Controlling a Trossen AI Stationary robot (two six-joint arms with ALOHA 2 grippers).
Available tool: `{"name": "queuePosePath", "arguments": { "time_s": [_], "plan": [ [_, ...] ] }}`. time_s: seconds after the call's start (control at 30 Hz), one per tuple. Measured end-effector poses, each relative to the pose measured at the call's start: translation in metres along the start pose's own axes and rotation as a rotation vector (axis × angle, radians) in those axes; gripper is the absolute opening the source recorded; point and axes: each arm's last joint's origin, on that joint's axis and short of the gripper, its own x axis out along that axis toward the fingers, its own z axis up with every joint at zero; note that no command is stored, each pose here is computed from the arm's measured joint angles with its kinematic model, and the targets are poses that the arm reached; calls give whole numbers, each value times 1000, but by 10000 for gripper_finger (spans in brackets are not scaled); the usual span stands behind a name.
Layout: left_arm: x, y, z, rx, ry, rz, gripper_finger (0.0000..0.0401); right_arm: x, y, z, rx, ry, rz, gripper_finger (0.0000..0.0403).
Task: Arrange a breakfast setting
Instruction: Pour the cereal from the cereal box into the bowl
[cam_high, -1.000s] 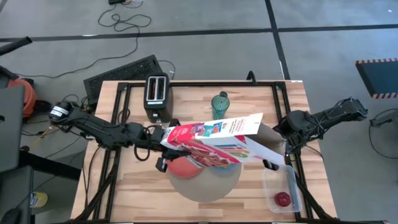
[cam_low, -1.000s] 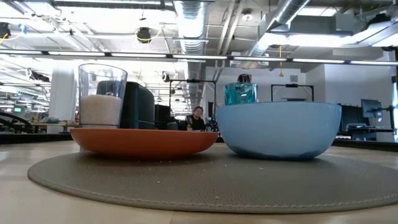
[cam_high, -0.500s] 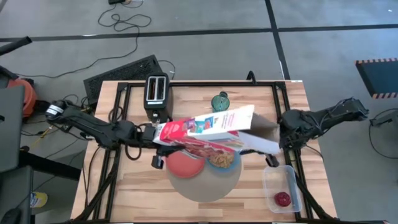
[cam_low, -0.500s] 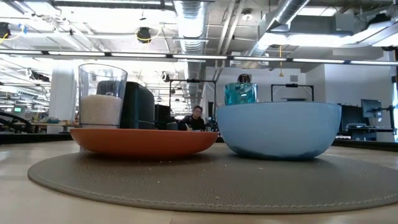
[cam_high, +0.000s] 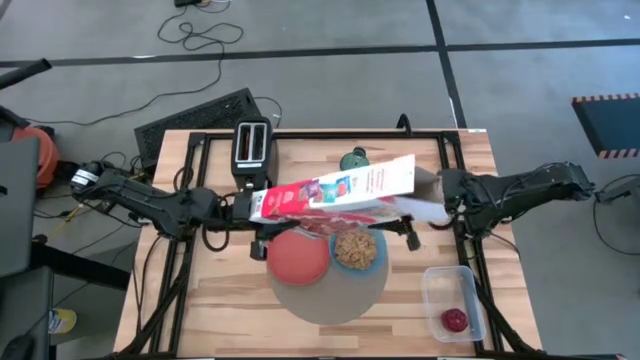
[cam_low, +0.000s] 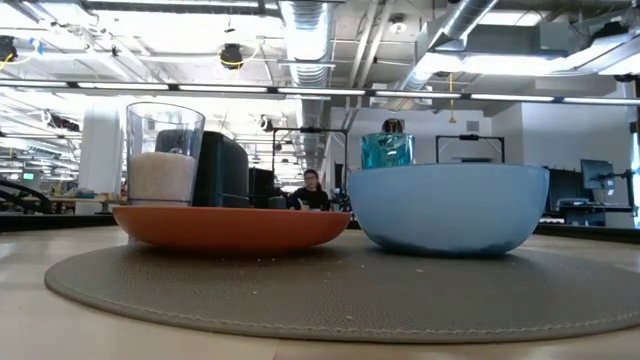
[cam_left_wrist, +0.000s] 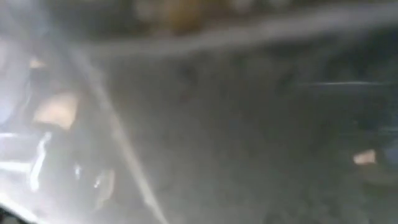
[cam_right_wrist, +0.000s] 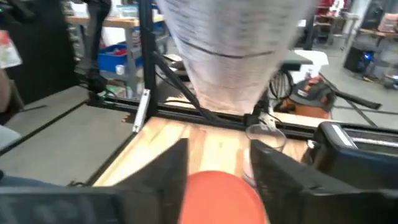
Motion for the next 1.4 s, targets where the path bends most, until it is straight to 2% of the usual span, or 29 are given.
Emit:
{"name": "queuePosePath", "arguments": {
  "time_s": [0.1, 0.17, 0.43, 0.57, 0.7, 0.9, 1.2, 1.4],
  "plan": [
    [-1, 2, -5, -4, -14, 7, 137, 8, -7, -9, 10, 65, -45, 263],
    [-8, 4, -13, -12, -49, 15, 137, 12, -10, -17, -10, 121, -59, 285],
    [-68, 18, -51, -121, -270, 61, 137, 15, -19, -18, -34, 117, -94, 299],
    [-83, 18, -68, -134, -302, 50, 137, 20, -26, -9, -74, -2, -105, 299],
    [-85, 18, -72, -137, -307, 47, 137, 34, -38, -4, -85, -134, -133, 299],
    [-85, 17, -73, -128, -302, 6, 137, 56, -52, -9, -26, -259, -167, 299],
    [-85, 17, -74, -129, -300, 13, 137, 69, -45, -4, -33, -440, -110, 299],
    [-85, 17, -74, -133, -296, 36, 137, 82, -44, 3, -28, -463, -93, 299]
  ]
}}
